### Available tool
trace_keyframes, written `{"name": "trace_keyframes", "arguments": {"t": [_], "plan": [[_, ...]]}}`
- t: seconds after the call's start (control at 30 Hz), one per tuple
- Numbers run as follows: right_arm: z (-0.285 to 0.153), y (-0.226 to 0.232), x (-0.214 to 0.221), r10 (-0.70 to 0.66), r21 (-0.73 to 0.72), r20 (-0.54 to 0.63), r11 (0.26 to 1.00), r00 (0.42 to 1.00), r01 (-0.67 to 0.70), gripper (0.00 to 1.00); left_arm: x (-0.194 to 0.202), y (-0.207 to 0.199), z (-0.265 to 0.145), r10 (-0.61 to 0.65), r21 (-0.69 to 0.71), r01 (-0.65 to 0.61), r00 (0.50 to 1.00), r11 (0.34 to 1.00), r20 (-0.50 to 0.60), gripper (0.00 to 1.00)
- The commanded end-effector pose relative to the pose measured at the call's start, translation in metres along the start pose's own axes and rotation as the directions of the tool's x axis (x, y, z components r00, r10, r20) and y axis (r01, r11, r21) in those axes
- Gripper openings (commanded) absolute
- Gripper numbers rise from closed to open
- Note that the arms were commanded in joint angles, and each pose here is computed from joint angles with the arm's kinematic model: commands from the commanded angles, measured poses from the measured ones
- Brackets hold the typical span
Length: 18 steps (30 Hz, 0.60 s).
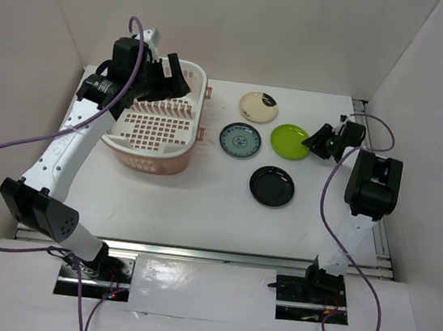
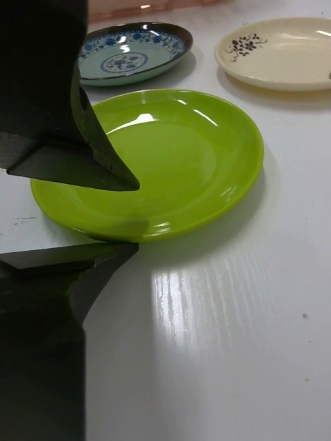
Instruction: Load the plates into the dish rack
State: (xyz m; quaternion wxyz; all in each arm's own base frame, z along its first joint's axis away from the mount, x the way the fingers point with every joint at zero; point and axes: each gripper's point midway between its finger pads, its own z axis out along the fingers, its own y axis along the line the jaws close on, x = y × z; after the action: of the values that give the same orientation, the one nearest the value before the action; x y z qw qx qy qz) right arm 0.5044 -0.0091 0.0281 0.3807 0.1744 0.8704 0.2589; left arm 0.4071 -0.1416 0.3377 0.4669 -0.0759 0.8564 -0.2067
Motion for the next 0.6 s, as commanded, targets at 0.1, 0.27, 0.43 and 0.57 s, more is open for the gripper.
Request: {"name": "trace_keyframes", "arguments": {"t": [0.1,0.27,0.43,0.57], "plan": [[0.013,-0.037,0.054,0.105,0.117,-0.144,0.989,0.984,-0.088,0.25,-0.025,-0.008,-0.008,0.017,0.013,-0.018,0.996,1.0,0.084,1.0],[0.015,-0.045,0.049,0.149,0.158,-0.147,0.979,0.978,-0.125,0.0,-0.025,-0.008,-0.008,0.017,0.013,-0.018,0.996,1.0,0.084,1.0],[0.008,-0.022,0.015,0.18,0.125,-0.088,0.978,0.98,-0.168,0.0,-0.018,-0.012,-0.001,0.017,0.039,-0.019,0.999,0.999,0.05,1.0],[-0.017,-0.001,-0.039,0.175,0.141,0.085,0.972,0.981,-0.186,0.0,-0.017,-0.018,0.007,0.018,0.068,-0.02,0.999,0.997,0.034,1.0]]}}
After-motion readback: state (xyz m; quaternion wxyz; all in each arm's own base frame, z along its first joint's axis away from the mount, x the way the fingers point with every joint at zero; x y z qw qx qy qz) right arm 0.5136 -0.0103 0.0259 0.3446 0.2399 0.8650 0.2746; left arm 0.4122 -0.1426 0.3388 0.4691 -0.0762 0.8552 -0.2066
